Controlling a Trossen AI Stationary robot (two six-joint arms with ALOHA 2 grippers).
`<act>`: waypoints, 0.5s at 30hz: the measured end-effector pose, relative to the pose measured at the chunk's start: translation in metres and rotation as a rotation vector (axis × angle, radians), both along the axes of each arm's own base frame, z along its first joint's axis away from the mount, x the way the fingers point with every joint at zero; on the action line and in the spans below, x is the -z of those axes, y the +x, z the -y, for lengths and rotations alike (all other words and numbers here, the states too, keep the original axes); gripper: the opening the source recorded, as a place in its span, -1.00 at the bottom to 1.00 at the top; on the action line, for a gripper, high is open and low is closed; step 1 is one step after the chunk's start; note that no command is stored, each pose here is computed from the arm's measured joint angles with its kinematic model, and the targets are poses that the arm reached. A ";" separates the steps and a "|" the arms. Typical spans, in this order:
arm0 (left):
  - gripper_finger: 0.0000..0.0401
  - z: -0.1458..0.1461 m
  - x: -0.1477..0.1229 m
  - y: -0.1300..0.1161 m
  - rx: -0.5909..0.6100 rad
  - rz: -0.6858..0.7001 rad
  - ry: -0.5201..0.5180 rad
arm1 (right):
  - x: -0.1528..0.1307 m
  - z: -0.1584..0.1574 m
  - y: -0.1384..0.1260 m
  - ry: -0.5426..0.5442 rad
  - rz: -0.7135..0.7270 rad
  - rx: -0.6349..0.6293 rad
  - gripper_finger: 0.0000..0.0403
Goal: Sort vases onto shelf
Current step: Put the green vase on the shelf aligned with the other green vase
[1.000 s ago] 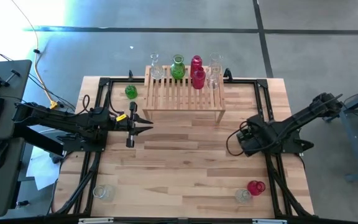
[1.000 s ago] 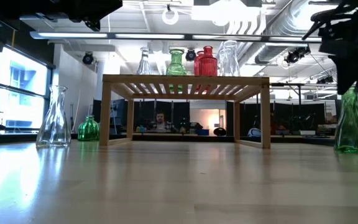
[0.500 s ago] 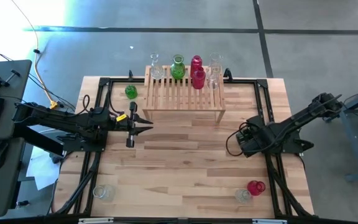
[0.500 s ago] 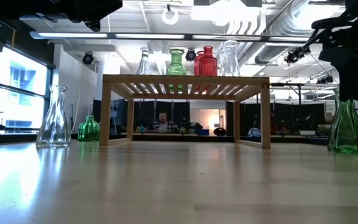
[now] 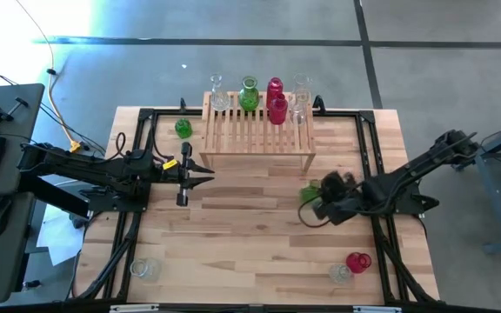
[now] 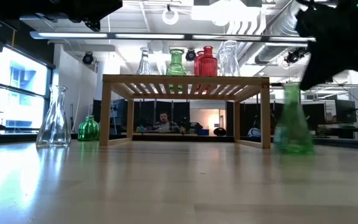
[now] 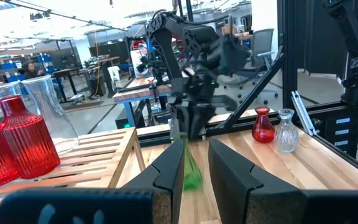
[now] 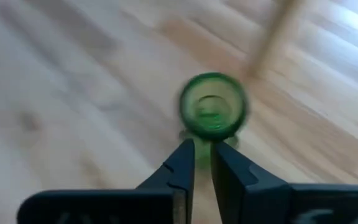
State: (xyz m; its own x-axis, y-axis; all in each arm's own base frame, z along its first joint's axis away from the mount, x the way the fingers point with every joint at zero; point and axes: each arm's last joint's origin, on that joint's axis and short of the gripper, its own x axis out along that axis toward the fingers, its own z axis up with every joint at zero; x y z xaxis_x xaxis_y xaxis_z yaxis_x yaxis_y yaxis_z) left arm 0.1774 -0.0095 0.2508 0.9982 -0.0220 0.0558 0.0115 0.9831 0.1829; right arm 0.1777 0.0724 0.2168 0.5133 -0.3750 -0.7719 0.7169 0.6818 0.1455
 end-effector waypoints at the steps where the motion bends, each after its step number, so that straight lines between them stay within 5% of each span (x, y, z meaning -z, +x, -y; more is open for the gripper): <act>1: -0.69 0.000 0.000 0.000 0.000 0.000 0.000 | -0.001 -0.003 0.006 -0.006 0.033 -0.039 -0.83; 7: -0.69 0.000 0.000 0.000 0.000 0.000 0.000 | -0.006 -0.022 0.045 -0.082 0.108 -0.215 -0.83; 15: -0.69 0.000 0.000 0.000 0.000 -0.001 -0.002 | 0.000 -0.039 0.096 -0.176 0.018 -0.270 -0.83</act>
State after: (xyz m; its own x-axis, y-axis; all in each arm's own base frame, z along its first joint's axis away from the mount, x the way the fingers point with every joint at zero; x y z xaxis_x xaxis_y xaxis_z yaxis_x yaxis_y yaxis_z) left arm 0.1774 -0.0095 0.2507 0.9982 -0.0221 0.0554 0.0118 0.9835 0.1807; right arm 0.2739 0.1110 0.2166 0.6252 -0.3505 -0.6974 0.5052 0.8628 0.0193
